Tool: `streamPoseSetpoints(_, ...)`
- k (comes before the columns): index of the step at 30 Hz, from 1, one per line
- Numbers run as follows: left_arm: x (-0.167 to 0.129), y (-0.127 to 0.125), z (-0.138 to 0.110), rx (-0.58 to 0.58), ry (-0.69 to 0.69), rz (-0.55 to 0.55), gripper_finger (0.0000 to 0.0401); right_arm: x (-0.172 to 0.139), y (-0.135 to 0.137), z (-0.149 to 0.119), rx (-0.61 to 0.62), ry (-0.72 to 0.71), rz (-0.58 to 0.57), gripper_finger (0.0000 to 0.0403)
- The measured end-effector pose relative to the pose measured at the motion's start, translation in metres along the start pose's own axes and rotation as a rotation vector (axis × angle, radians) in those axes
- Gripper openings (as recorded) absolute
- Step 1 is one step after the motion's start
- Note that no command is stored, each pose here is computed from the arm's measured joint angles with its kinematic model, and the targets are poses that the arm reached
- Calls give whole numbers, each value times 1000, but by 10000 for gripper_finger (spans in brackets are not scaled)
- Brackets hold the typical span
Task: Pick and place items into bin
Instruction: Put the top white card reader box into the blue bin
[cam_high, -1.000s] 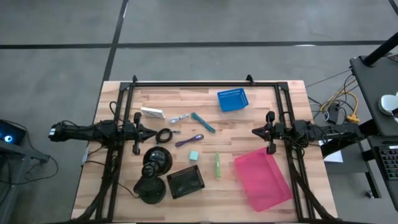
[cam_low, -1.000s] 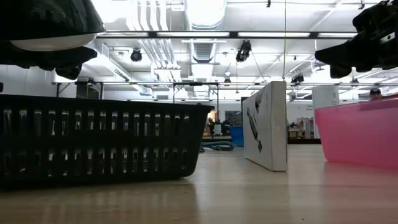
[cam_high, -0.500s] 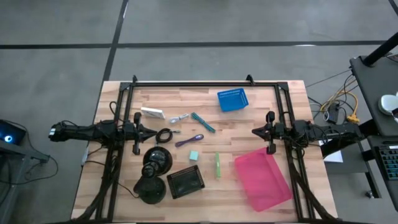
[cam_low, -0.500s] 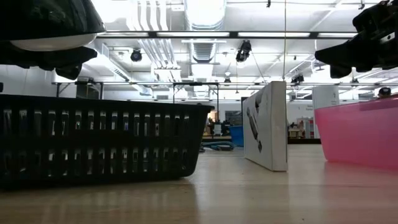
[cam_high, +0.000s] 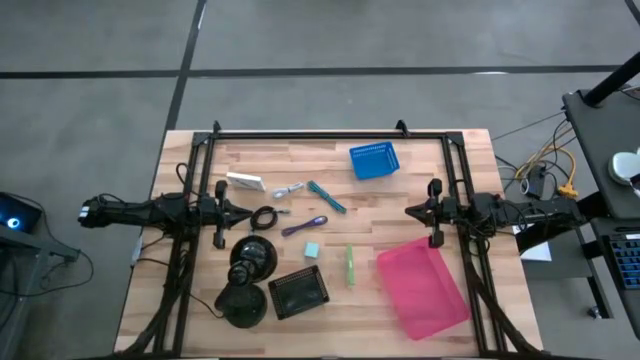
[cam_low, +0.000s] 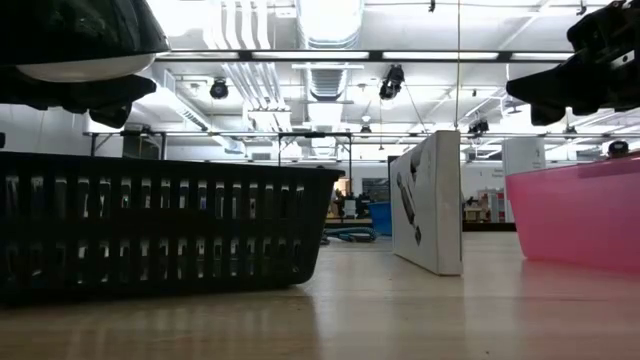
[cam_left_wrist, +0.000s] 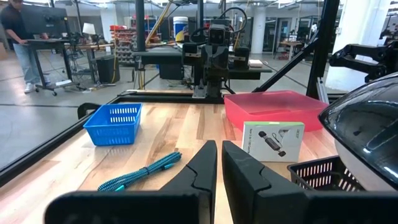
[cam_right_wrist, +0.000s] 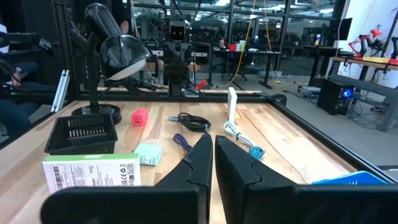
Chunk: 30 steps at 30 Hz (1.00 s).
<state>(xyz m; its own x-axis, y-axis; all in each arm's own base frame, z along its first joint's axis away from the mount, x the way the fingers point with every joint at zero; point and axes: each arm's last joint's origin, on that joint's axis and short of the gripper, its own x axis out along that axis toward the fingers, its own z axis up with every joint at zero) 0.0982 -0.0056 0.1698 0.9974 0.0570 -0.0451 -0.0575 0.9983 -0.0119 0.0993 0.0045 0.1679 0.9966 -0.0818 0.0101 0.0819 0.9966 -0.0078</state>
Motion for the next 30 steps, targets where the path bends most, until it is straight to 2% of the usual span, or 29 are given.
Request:
streamPoseSetpoints(13,0,0,0,6,-2,0,10,-1,0,12,-179,-124,-18,9)
streamPoseSetpoints(18,0,0,0,101,-3,9,10,-1,0,13,-183,-131,-20,9)
streamPoseSetpoints(24,0,4,1,102,-7,131,17,-1,-1,15,-183,-148,-24,9)
streamPoseSetpoints(27,0,4,2,100,-12,140,35,-1,-1,17,-176,-174,-27,9)
streamPoseSetpoints(30,-1,7,7,60,-63,249,66,-2,-1,20,-123,-207,-26,9)
